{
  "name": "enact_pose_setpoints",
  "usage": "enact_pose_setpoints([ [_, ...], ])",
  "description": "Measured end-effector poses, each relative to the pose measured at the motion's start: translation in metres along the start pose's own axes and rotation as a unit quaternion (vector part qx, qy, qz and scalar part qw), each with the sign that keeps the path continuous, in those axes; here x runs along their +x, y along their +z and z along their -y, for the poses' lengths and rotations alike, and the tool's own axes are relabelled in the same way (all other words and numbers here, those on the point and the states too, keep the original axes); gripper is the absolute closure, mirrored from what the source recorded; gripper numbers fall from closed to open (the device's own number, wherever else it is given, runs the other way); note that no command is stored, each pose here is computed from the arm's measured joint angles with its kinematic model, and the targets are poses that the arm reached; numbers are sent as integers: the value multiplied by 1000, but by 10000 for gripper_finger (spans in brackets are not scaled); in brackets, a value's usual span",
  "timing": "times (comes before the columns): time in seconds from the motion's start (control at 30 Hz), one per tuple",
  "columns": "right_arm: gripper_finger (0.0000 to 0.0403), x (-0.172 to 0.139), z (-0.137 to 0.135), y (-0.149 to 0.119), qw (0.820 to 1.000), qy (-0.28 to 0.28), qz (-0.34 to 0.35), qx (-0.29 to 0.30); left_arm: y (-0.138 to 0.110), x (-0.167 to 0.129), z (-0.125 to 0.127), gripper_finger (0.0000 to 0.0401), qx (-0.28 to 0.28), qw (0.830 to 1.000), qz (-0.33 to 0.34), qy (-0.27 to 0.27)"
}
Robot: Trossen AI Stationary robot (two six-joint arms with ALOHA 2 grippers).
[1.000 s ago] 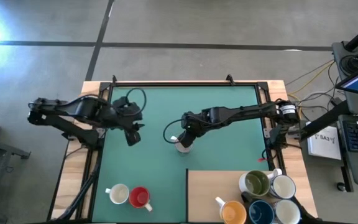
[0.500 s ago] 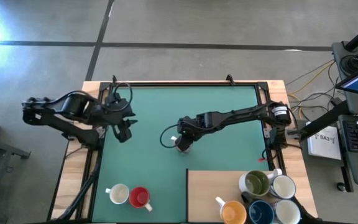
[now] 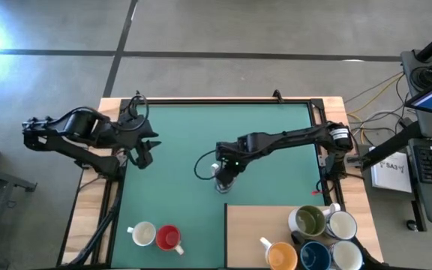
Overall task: Place coffee mugs
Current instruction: Put the blue patterned mug on the shelf
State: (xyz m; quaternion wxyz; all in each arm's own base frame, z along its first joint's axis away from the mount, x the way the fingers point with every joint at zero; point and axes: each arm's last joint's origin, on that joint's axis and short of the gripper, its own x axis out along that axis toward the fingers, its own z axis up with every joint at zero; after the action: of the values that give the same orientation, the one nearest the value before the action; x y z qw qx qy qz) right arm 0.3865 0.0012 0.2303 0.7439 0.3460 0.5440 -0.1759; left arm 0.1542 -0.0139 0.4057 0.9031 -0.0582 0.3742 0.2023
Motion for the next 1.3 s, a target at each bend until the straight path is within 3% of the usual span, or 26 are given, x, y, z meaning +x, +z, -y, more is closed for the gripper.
enact_pose_setpoints([
  [0.2, 388, -35, -9, 3, 999, -34, -14, -31, -1, -1, -1, 292, -18, 1000, -3, 1],
  [0.47, 388, -82, -34, -15, 995, -49, -38, -73, -2, 0, -1, 292, -41, 999, -4, 2],
  [0.67, 380, -110, -59, -37, 993, -35, -29, -113, -6, 5, -1, 292, -56, 998, -6, 22],
  [0.9, 378, -132, -70, -61, 992, -47, -27, -113, -14, 17, 1, 292, -88, 995, -21, 41],
  [1.17, 377, -155, -86, -106, 992, -19, -30, -118, -13, 26, 6, 292, -118, 993, 0, 29],
  [1.3, 377, -158, -90, -129, 990, -45, -19, -131, -10, 27, 8, 292, -127, 992, 16, 20],
])
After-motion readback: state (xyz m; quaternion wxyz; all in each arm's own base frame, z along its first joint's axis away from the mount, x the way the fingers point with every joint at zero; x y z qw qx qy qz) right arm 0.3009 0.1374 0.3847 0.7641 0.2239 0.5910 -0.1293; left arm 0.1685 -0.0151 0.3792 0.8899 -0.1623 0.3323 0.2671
